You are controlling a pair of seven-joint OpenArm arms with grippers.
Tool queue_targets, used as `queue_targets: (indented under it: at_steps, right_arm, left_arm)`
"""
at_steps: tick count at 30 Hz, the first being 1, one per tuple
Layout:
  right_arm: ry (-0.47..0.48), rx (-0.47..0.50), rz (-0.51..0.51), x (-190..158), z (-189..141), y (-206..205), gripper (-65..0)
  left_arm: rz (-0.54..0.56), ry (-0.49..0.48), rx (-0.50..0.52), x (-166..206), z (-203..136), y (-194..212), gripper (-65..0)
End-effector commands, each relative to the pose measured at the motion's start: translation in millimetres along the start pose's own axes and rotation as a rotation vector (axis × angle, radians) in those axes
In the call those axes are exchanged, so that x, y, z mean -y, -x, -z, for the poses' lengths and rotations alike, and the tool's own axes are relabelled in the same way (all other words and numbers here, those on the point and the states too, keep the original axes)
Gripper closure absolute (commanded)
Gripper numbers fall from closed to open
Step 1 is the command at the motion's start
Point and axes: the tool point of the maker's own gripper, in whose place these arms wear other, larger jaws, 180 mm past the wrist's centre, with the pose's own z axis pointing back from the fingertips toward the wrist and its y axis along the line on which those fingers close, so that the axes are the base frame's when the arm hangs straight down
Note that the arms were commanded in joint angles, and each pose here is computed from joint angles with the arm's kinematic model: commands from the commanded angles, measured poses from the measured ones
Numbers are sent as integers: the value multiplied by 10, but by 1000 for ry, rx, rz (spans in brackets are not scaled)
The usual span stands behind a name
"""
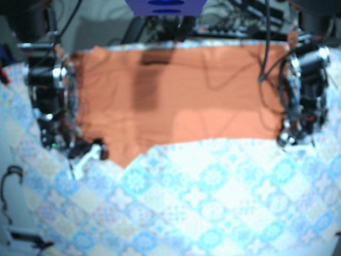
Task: Fold the T-shirt properly
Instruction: 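Close both grippers on the shirt's side edges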
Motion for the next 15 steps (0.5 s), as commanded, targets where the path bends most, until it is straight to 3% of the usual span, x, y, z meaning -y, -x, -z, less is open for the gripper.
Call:
queue_targets:
  at_steps: [1, 9, 15]
  right_arm:
    - [20, 48, -11, 104, -86, -246, -374]
    - [25, 38, -16, 128, -95, -216, -374]
    - [-10, 0, -4, -60, 27, 17, -374]
  left_arm:
    - [11, 5, 38, 47, -56, -205, 0]
    - [11, 5, 38, 47, -56, -205, 0]
    - [11, 5, 38, 47, -56, -205, 0]
